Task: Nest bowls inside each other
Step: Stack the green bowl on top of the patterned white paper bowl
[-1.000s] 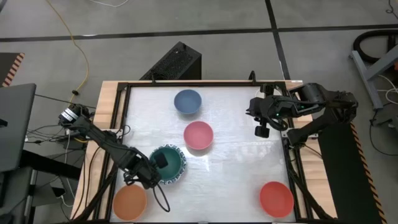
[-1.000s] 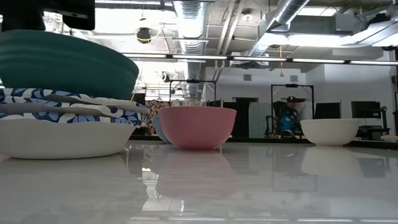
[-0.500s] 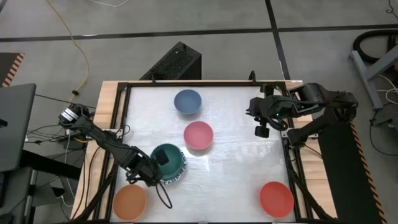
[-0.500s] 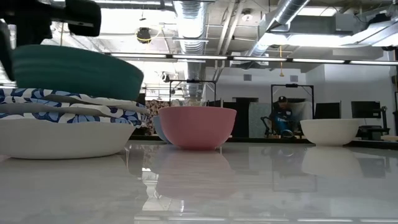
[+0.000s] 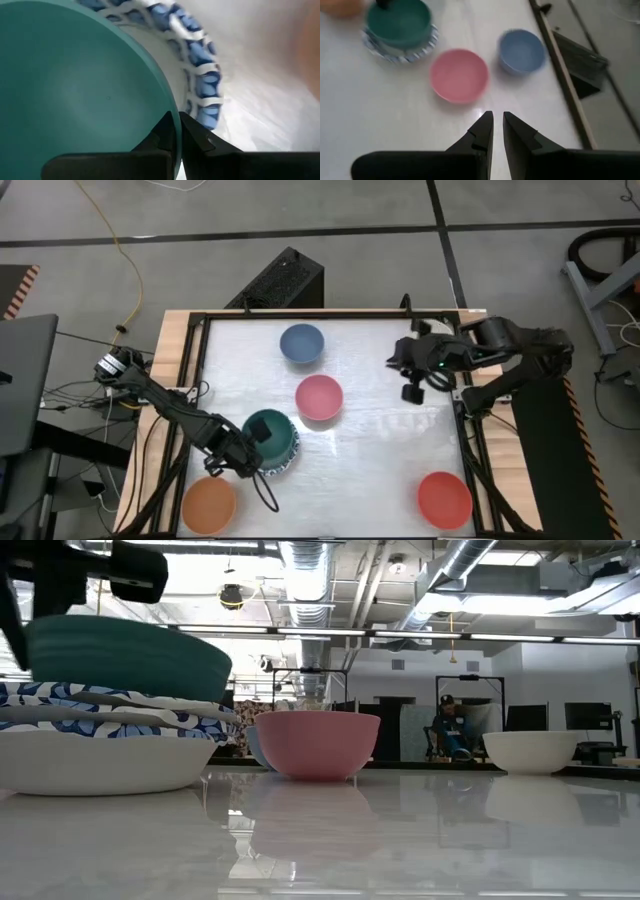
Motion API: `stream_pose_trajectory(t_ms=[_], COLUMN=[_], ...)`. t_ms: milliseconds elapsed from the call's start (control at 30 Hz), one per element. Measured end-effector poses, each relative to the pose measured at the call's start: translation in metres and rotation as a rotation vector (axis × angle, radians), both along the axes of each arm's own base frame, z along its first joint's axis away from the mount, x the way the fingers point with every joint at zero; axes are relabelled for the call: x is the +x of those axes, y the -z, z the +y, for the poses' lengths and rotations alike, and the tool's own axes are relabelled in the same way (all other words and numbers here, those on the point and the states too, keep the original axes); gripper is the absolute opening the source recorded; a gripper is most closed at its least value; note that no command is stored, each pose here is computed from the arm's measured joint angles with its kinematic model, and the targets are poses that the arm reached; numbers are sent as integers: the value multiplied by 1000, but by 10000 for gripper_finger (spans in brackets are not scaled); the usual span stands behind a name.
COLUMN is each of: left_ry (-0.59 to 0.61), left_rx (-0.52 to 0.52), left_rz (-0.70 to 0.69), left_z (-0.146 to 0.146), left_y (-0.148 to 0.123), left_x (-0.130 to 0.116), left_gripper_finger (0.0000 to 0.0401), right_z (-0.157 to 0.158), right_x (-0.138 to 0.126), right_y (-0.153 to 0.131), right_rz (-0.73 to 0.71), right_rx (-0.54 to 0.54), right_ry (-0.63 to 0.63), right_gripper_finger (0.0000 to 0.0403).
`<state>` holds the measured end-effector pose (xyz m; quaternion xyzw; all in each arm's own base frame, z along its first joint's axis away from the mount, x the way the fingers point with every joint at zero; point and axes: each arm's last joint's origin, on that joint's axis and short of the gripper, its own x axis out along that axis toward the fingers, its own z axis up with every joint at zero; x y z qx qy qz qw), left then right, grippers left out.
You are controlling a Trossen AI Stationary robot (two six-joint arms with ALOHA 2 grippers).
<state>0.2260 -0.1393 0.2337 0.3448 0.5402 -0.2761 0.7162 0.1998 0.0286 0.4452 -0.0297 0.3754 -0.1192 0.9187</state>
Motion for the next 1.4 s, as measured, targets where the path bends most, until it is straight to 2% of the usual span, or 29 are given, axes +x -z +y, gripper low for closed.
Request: stream_pose_trajectory(t_ms=[133,367,633,800,900,1033,1200,1400], left_ry=[-36,-28,-50,-71,-76,-89,-107,-106], left_rx=[37,60,177,240,318,337,386,427], left_rz=[-31,-9,-45,-42,-78,-88,-110,-123], left_z=[1,2,8,13,16,19,24,29], left_y=[-8,-12,-12,-12,-13,-13,-14,-14], left_x=[2,0,0,-1,0,1,4,7], left_gripper_finger=[0,0,0,0,0,0,0,0], right_z=[2,0,1,-2,-3,-2,0,-5], right_x=[25,82,160,192,205,219,231,229], right_y=[15,53,101,123,140,156,161,165], right_rz=[-75,-259,-368,-435,-428,-402,-380,-309], right_rx=[52,200,243,254,251,253,264,268], right_ry=[-6,135,174,181,188,192,179,227], right_gripper_finger=[64,77,146,185,195,195,192,189])
